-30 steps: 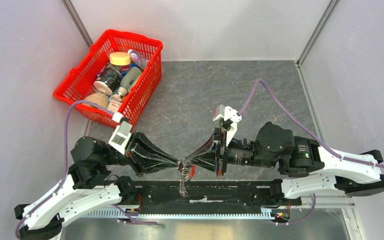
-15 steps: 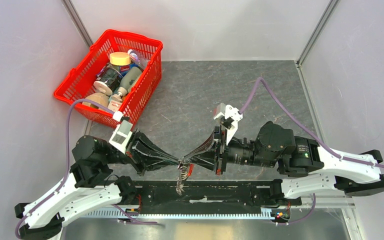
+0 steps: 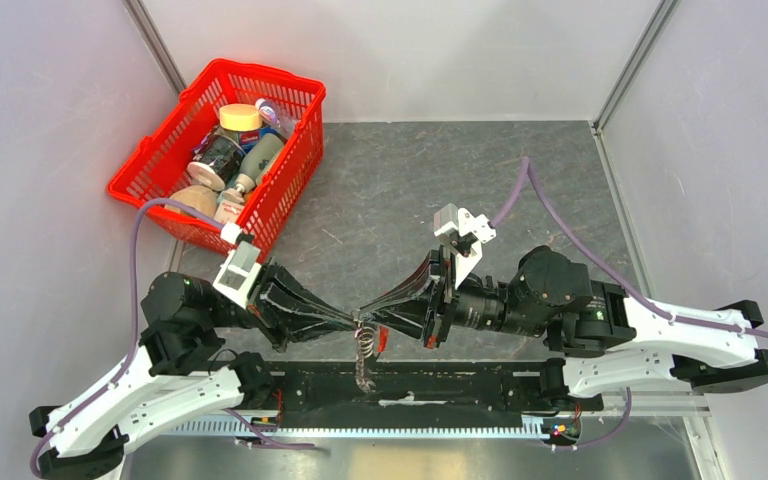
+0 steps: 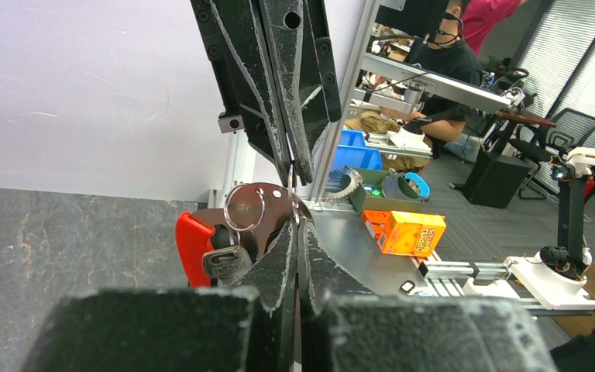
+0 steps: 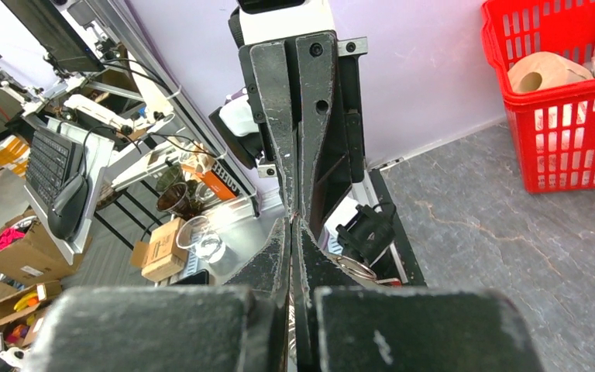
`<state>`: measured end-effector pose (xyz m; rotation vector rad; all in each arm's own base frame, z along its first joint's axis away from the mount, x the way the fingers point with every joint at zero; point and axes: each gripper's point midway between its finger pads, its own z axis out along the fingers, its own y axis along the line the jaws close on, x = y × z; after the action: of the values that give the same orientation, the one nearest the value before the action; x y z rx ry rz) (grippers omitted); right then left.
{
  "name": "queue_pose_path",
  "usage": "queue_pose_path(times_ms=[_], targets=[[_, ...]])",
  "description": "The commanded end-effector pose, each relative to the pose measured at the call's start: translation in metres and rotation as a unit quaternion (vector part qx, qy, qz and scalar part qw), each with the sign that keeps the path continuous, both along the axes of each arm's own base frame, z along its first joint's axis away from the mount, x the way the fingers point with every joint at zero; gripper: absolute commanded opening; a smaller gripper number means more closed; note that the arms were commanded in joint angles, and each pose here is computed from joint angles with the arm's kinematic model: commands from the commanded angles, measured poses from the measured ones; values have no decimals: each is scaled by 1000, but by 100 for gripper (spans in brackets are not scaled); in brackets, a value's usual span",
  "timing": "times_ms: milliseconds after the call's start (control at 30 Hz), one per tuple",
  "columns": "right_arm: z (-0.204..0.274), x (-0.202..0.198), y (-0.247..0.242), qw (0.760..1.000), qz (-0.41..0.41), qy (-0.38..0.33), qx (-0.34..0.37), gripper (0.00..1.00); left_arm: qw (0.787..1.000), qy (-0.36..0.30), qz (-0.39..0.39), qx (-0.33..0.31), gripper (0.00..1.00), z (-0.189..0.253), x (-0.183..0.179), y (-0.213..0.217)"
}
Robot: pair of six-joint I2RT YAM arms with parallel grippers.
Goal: Put the keys on the keyring
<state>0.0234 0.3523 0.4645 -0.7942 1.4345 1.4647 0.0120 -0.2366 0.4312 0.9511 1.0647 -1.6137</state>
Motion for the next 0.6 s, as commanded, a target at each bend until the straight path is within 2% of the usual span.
queue_pose_path(times_ms=[0,100,300,500,567], targets=[[45,-5,-11,995,13,-12,95,0,1000,-7,-9,-7,2,6,-5,3],[48,-7,-9,993,18,-17,111,0,1000,-8,-9,-9,2,7,-5,3],[40,-5,-3,995,14,-14,97,0,1000,-9,-9,-12,2,11,-6,5],[27,10,-10,996,-29,-10,81,0,1000,-9,-6,-15,3,11,-7,8],[26,17,-17,995,-50,-8,84,0,1000,-9,-2,-17,7,9,-8,11]])
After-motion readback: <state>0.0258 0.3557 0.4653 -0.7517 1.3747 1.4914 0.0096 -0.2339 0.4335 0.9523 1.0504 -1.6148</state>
